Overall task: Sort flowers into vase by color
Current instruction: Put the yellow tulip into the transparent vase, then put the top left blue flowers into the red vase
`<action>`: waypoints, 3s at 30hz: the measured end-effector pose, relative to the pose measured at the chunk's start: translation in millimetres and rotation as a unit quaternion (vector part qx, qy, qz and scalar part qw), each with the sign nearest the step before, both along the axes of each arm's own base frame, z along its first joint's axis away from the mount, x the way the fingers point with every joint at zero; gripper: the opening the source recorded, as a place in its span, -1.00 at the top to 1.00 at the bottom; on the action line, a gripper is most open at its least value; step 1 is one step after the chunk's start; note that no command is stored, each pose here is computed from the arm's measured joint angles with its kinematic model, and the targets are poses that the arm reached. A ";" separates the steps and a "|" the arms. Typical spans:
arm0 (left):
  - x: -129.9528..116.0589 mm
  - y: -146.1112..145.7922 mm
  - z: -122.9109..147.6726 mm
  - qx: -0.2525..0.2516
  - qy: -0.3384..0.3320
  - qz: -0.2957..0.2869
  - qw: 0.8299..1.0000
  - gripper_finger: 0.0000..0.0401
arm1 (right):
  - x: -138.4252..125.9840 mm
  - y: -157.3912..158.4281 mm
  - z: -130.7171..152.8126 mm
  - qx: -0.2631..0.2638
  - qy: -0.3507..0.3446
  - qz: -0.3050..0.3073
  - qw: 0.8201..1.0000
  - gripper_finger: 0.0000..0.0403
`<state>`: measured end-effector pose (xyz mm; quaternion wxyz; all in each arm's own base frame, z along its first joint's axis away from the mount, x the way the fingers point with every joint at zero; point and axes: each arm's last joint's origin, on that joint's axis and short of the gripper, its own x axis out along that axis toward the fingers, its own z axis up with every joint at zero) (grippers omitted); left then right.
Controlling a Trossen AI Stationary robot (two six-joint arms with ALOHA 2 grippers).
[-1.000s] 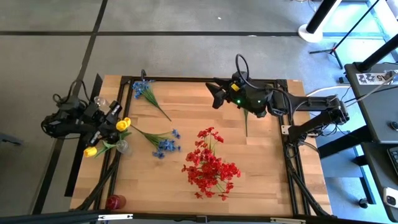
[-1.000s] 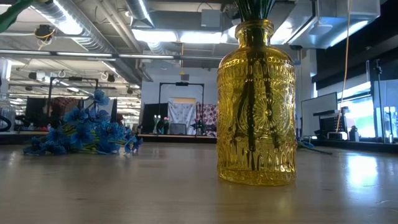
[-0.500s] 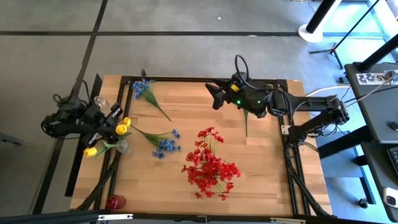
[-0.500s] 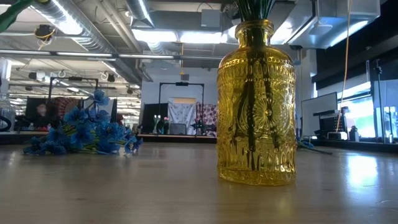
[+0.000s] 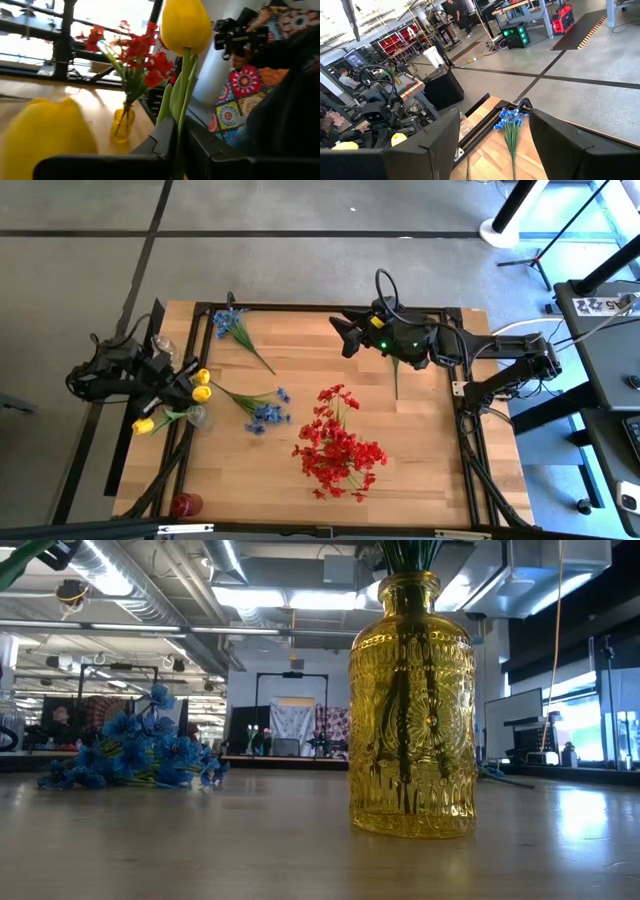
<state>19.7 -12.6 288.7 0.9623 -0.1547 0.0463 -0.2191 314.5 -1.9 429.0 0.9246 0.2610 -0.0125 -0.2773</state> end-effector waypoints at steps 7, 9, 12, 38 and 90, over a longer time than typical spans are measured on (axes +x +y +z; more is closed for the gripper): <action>-17.9 4.4 12.9 0.003 0.016 0.080 0.997 0.74 | 0.1 0.4 -0.1 0.002 -0.001 0.005 1.000 -0.17; -22.4 4.8 14.1 0.002 0.028 0.087 0.996 0.69 | 0.4 0.7 -0.2 0.003 0.000 0.012 1.000 -0.17; -26.2 4.6 12.4 -0.014 0.056 0.085 0.995 0.60 | 0.5 1.0 -0.3 0.009 -0.003 0.017 1.000 -0.17; -104.9 17.3 72.6 -0.132 -0.043 0.288 0.947 0.52 | 11.3 2.0 -10.6 -0.007 0.026 0.032 0.999 -0.18; 169.6 209.9 -68.4 -0.279 0.536 0.697 0.386 -0.06 | -95.7 -15.8 -42.7 -0.084 0.334 0.093 0.934 -0.93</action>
